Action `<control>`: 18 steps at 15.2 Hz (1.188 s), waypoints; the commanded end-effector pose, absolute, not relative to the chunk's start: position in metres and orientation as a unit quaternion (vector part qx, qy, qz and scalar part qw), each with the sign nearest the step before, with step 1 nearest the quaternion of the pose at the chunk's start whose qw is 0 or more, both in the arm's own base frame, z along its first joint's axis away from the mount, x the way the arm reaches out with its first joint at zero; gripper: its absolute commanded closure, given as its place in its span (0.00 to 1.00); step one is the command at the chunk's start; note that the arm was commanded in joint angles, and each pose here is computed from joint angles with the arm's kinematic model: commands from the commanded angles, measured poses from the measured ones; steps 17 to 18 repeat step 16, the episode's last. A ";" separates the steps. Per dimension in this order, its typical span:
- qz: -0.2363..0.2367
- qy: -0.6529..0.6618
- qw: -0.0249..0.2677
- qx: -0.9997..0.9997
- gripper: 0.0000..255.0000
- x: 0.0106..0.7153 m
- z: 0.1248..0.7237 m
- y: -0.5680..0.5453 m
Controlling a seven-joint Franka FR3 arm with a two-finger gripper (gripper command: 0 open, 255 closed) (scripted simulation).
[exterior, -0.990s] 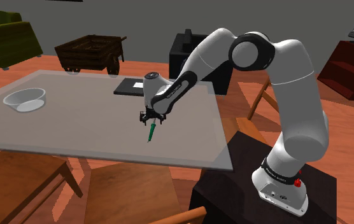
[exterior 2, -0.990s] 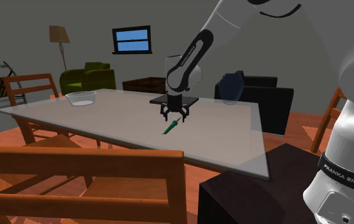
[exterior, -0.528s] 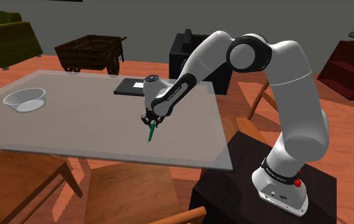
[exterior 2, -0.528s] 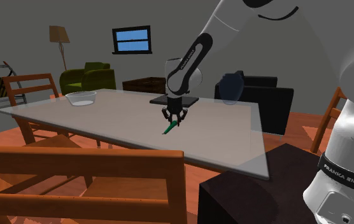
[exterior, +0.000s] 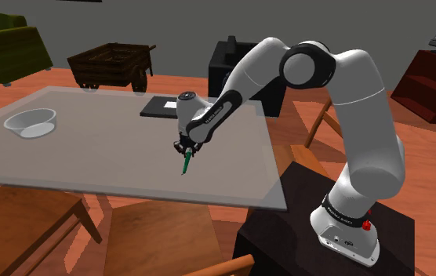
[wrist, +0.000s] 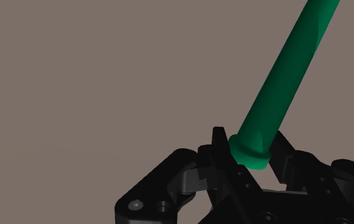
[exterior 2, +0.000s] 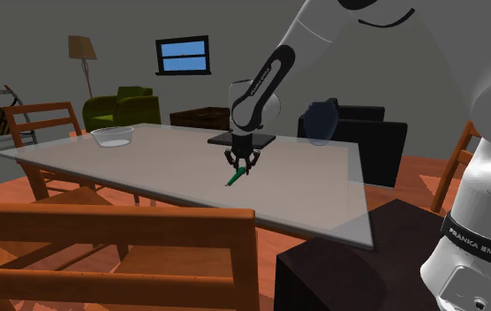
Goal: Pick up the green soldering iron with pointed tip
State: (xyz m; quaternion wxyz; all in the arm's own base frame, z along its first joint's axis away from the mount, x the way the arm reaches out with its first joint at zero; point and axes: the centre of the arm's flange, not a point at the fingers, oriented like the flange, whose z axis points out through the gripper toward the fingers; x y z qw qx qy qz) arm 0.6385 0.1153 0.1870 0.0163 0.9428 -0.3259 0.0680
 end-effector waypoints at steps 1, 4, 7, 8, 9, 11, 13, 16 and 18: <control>0.068 -0.326 0.016 0.943 1.00 0.638 0.195 0.115; 0.068 -0.326 0.016 0.943 1.00 0.638 0.211 0.115; 0.068 -0.326 0.016 0.943 1.00 0.638 0.227 0.115; 0.068 -0.326 0.016 0.943 1.00 0.638 0.232 0.115; 0.068 -0.326 0.016 0.943 1.00 0.638 0.237 0.115; 0.068 -0.326 0.016 0.943 1.00 0.638 0.248 0.115; 0.068 -0.326 0.016 0.943 1.00 0.638 0.258 0.115; 0.068 -0.326 0.016 0.943 1.00 0.638 0.264 0.115; 0.068 -0.326 0.016 0.943 1.00 0.638 0.264 0.115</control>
